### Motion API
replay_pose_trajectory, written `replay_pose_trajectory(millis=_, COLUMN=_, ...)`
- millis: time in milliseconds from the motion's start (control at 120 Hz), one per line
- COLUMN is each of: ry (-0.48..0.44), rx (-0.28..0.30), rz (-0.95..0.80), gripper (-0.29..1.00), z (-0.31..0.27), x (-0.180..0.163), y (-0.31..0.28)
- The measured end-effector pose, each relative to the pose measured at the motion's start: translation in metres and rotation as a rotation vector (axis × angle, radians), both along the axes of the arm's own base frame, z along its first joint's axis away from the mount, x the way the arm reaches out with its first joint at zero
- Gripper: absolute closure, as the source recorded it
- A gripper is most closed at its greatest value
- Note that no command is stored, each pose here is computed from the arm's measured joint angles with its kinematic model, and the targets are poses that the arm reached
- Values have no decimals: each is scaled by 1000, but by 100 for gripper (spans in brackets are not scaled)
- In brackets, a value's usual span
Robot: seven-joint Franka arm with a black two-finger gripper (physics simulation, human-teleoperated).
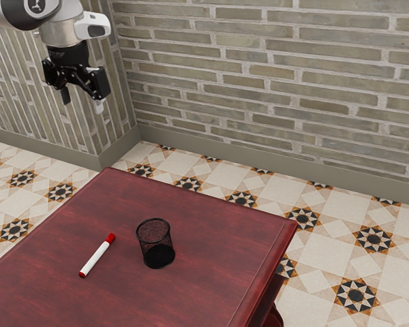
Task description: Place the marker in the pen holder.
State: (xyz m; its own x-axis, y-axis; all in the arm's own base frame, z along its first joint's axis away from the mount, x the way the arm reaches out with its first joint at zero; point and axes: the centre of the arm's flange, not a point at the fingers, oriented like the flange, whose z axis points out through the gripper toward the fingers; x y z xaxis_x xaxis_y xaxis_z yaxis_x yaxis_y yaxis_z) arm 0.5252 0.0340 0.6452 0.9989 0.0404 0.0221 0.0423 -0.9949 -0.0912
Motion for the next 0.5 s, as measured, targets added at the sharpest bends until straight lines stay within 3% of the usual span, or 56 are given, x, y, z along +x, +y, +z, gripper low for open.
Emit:
replay_pose_trajectory(millis=325, ry=-6, rx=-10, rz=34, gripper=0, z=3, x=-2, y=12)
replay_pose_trajectory(millis=400, ry=79, rx=5, rz=29, gripper=0, z=-55, x=-2, y=13)
replay_pose_trajectory(millis=500, ry=201, rx=-12, rz=33, gripper=0, z=-177, x=-9, y=18)
